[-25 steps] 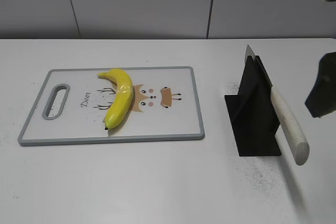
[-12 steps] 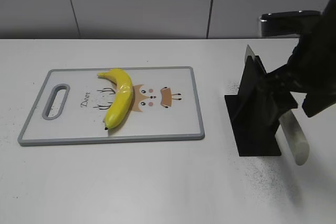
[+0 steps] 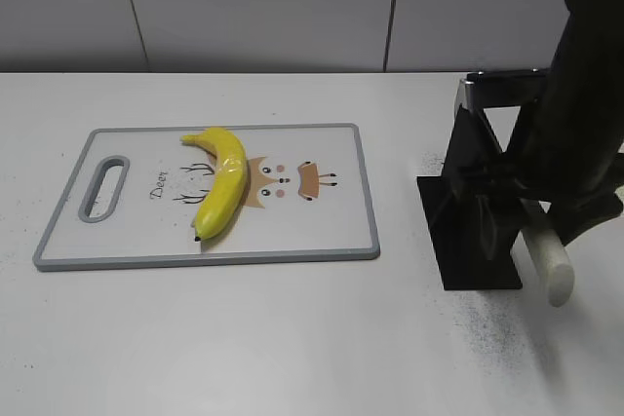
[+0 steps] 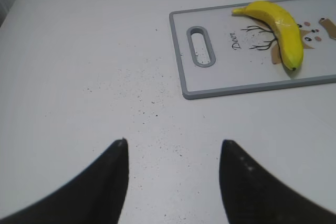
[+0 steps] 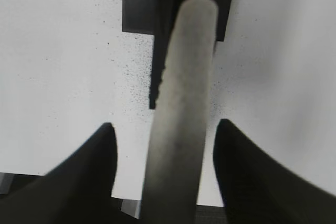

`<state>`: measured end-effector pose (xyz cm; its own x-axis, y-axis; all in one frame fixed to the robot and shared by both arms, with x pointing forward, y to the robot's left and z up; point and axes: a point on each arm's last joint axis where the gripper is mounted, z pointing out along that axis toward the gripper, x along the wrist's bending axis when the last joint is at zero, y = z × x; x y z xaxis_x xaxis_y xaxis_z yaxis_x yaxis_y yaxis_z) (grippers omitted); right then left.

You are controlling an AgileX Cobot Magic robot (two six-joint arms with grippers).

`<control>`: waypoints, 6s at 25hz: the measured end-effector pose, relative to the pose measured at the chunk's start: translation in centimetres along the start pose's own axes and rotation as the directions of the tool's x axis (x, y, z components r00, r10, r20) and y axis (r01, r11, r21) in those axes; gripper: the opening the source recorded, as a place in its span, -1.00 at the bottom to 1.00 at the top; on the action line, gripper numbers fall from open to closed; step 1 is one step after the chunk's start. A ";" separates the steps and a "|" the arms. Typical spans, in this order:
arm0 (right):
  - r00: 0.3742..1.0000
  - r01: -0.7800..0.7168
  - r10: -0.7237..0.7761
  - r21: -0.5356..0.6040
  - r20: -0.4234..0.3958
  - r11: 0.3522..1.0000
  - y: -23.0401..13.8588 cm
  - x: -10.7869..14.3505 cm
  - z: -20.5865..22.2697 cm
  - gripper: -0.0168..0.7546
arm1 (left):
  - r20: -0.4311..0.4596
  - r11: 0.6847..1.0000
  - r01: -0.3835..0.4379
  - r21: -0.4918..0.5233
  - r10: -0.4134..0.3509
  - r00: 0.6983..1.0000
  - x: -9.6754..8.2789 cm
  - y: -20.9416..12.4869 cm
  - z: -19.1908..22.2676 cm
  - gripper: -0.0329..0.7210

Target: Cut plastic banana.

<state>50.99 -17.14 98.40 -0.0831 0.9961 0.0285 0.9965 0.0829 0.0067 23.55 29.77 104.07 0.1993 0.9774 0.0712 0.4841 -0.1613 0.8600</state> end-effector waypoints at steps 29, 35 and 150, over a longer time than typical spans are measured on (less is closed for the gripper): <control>0.998 -0.035 0.028 -0.135 -0.055 0.990 -1.8 -0.5 -4.8 -0.55 | -0.001 1.000 0.000 0.000 0.000 1.000 0.0 0.0 0.0 0.46; 0.996 -0.043 0.028 -0.189 -0.079 0.981 -2.7 -0.8 -6.6 -0.55 | -0.003 1.000 -0.001 0.000 0.001 1.000 0.0 0.0 0.0 0.46; 0.070 0.885 -0.984 -0.465 0.162 -0.013 15.7 9.3 -4.2 -0.55 | 0.633 0.594 -0.791 -0.147 0.671 0.386 -4.5 21.4 33.6 -0.44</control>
<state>65.83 -6.72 102.97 -0.9860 -0.0068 -0.1664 -0.0886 0.8675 0.4895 61.67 17.28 105.19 0.9410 0.1826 0.2849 0.0046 -0.8487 0.5289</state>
